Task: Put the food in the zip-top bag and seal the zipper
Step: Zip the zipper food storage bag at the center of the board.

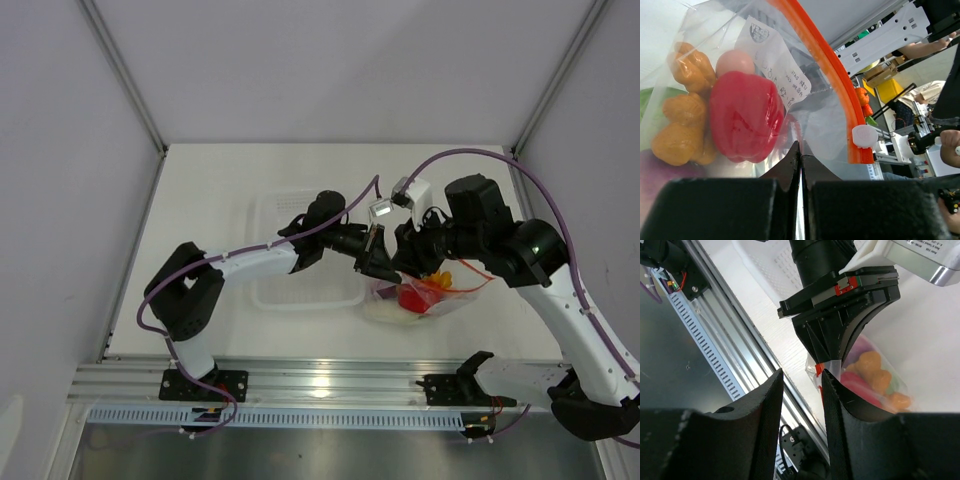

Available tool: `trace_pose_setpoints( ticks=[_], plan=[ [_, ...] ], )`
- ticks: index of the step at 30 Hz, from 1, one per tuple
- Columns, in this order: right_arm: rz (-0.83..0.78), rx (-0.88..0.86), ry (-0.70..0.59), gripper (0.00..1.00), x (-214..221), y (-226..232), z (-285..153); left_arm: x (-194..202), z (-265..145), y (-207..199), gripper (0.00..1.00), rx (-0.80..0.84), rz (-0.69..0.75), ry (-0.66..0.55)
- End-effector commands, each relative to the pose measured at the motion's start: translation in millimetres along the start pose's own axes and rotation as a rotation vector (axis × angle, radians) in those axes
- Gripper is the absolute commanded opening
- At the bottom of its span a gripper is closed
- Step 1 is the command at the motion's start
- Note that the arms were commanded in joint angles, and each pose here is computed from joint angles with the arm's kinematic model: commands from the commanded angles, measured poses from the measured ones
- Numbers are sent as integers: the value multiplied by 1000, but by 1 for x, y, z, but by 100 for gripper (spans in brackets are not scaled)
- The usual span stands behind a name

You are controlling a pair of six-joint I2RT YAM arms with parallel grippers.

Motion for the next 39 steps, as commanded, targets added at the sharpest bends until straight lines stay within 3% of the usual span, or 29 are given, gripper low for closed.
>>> trace_pose_setpoints(
  ticks=[1, 18, 20, 23, 36, 39],
  plan=[
    [-51, 14, -5, 39, 2, -2, -2, -25, -4, -21, 1, 53, 55, -33],
    [-25, 65, 98, 39, 36, -15, 15, -29, -9, -16, 0, 58, -3, -47],
    [-25, 85, 97, 37, 36, -18, 17, -30, -9, -17, 0, 60, -4, -51],
    [-29, 92, 87, 25, 33, -19, 19, -30, -10, -16, 0, 61, -3, -53],
    [-65, 205, 46, 22, 23, -38, 21, -26, -12, -19, 1, 105, -13, -57],
    [-67, 234, 27, 12, 18, -42, 21, -25, -13, -19, 1, 110, -15, -56]
  ],
)
Point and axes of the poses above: each gripper's point midway between its finger pads, its own z axis out along the fingers, its own y axis along the line the jaws close on, x = y × z, the point moved 2 cm from there along -z, back along the fingers, and after that the axes turned 12 degrees about z, right-handed, at the moved point
